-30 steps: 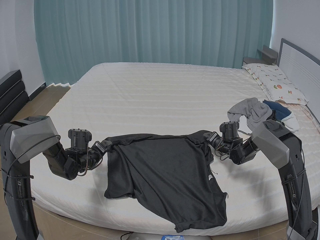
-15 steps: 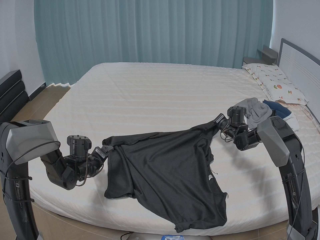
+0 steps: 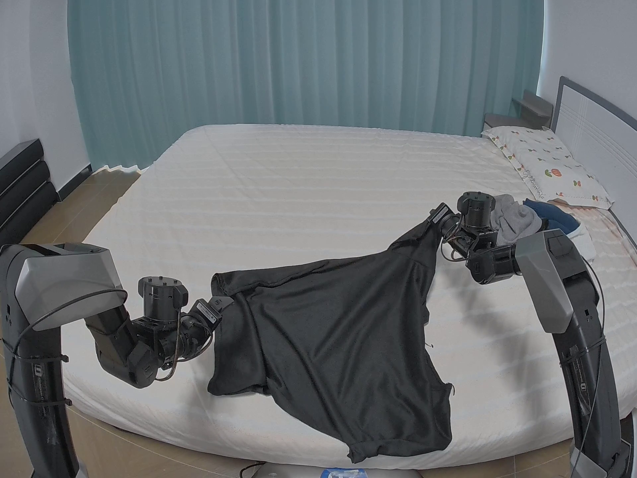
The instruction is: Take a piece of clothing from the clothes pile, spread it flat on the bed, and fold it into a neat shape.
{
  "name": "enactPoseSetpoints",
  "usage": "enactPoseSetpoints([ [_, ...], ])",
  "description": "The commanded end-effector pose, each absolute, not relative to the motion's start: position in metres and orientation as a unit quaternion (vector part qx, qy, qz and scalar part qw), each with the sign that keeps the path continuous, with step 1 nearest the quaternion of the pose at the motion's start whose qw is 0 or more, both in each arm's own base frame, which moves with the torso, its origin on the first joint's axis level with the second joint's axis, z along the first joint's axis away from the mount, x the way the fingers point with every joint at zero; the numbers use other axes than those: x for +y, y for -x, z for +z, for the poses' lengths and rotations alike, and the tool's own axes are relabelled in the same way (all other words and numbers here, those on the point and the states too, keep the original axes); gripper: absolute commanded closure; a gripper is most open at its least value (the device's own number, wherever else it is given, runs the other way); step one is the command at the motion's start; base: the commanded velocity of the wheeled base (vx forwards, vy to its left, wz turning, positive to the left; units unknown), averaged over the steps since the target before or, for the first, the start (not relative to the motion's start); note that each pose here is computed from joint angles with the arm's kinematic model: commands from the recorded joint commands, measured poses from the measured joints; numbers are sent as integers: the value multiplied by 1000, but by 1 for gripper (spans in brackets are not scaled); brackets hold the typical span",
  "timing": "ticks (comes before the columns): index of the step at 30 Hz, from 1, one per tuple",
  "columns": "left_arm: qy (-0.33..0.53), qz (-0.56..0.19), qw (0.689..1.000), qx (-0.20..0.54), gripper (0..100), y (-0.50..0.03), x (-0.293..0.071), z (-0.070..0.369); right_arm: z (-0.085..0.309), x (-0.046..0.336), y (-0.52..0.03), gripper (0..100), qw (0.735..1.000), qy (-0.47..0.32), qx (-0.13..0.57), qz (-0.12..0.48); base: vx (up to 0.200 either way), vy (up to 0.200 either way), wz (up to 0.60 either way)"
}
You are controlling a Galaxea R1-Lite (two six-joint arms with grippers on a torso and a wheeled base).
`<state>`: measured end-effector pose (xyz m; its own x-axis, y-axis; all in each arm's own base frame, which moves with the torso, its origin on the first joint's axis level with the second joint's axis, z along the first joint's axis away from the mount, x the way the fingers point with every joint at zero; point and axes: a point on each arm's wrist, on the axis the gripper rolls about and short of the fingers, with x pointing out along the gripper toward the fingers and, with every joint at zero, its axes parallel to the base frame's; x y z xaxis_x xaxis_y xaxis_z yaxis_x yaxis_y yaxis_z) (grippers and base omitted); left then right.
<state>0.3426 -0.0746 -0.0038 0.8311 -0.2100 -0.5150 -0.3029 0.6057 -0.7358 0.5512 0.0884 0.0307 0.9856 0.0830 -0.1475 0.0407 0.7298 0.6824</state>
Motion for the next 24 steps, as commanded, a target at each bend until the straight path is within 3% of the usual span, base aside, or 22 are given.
enactPoseSetpoints([
  [1, 442, 31, 847, 294, 0, -340, -74, -6, 6, 89, -546, 0, 925, -361, 119, -1, 0, 0, 0],
  [12, 422, 22, 857, 294, 0, -319, -70, -4, 8, 71, -477, 0, 914, -342, 217, 18, 0, 0, 0],
  [15, 405, 16, 865, 294, 0, -313, -69, -6, -3, 73, -451, 0, 902, -344, 261, 24, 0, 0, 0],
  [24, 405, 19, 865, 296, 0, -311, -67, -10, -10, 81, -425, 0, 867, -394, 306, 14, 0, 0, 0],
])
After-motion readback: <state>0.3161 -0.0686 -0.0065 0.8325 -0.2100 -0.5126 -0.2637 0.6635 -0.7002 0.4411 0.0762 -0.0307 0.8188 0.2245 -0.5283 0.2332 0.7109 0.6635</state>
